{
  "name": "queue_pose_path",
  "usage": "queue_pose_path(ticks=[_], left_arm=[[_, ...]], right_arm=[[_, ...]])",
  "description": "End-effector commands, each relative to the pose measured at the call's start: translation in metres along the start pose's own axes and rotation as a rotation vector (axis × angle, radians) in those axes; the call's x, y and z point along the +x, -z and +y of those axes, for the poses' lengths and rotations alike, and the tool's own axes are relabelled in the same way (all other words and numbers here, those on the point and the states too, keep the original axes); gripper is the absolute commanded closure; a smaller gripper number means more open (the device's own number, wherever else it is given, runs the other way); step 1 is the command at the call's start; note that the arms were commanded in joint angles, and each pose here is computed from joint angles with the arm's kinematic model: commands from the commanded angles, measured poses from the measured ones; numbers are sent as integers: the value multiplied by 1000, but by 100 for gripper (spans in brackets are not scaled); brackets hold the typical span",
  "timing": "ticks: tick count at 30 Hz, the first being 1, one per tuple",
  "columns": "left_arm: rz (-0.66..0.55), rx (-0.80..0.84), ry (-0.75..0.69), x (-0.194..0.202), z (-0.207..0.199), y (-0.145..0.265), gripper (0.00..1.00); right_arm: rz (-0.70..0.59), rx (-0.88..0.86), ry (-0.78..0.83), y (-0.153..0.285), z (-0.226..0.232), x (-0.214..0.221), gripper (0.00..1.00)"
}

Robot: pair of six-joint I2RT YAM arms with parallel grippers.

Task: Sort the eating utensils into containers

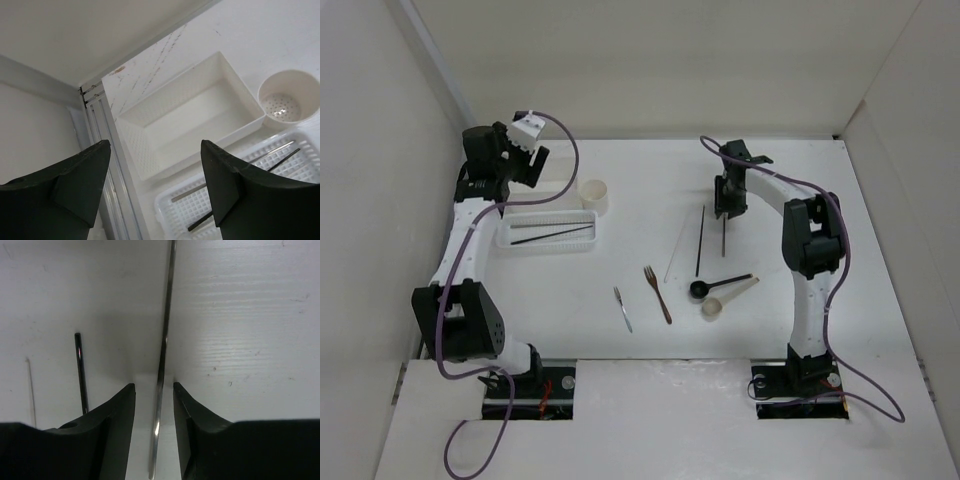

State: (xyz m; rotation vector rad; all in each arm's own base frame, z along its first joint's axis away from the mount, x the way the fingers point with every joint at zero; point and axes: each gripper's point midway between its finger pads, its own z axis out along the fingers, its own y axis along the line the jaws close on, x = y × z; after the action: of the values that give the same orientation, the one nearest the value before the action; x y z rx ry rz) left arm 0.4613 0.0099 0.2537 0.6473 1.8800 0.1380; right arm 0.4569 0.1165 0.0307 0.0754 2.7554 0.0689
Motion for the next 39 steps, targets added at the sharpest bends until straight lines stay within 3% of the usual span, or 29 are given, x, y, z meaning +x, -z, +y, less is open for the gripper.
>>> queue_pose_path(ticks=[1,6,8,11,12,15,19,23,27,30,34,36,37,39], left_arm=[[-63,-43,138,-17,-2,18,30],[-68,-48,143,-14,-10,27,30],[-65,-58,143,-12,-9,26,30],[-77,-77,138,-14,-5,28,30],[-77,-77,138,-14,-5,28,29],[-90,-72,144,-16,-7,29,29],[-104,42,147,-19,-31,28,25],[-145,243,131,-34,-73,33,23],[-175,481,108,-44,-126,40,20],[-240,633,124,-62,-153,49,18],[-324,807,221,-92,-172,61,15],[-420,918,230,-117,-180,72,10],[-437,958,247,-121,-183,72,1],[-493,1041,259,-138,-192,82,1]], right_arm=[[-10,49,19,11,-7,-6,58],[101,90,21,-6,-11,23,61],[99,86,31,-6,-7,26,67],[117,92,33,-8,-8,29,89],[105,88,32,-6,-6,24,100],[104,88,32,-8,-8,30,100],[-46,57,6,15,-10,6,100],[-320,-9,-1,83,-2,-44,100],[-435,-12,-19,118,-4,-63,100],[-548,-120,-15,155,12,-78,100],[-738,-391,15,225,79,-98,100],[-829,-536,60,263,125,-103,100],[-858,-583,72,279,140,-105,100],[-924,-702,130,313,181,-106,100]])
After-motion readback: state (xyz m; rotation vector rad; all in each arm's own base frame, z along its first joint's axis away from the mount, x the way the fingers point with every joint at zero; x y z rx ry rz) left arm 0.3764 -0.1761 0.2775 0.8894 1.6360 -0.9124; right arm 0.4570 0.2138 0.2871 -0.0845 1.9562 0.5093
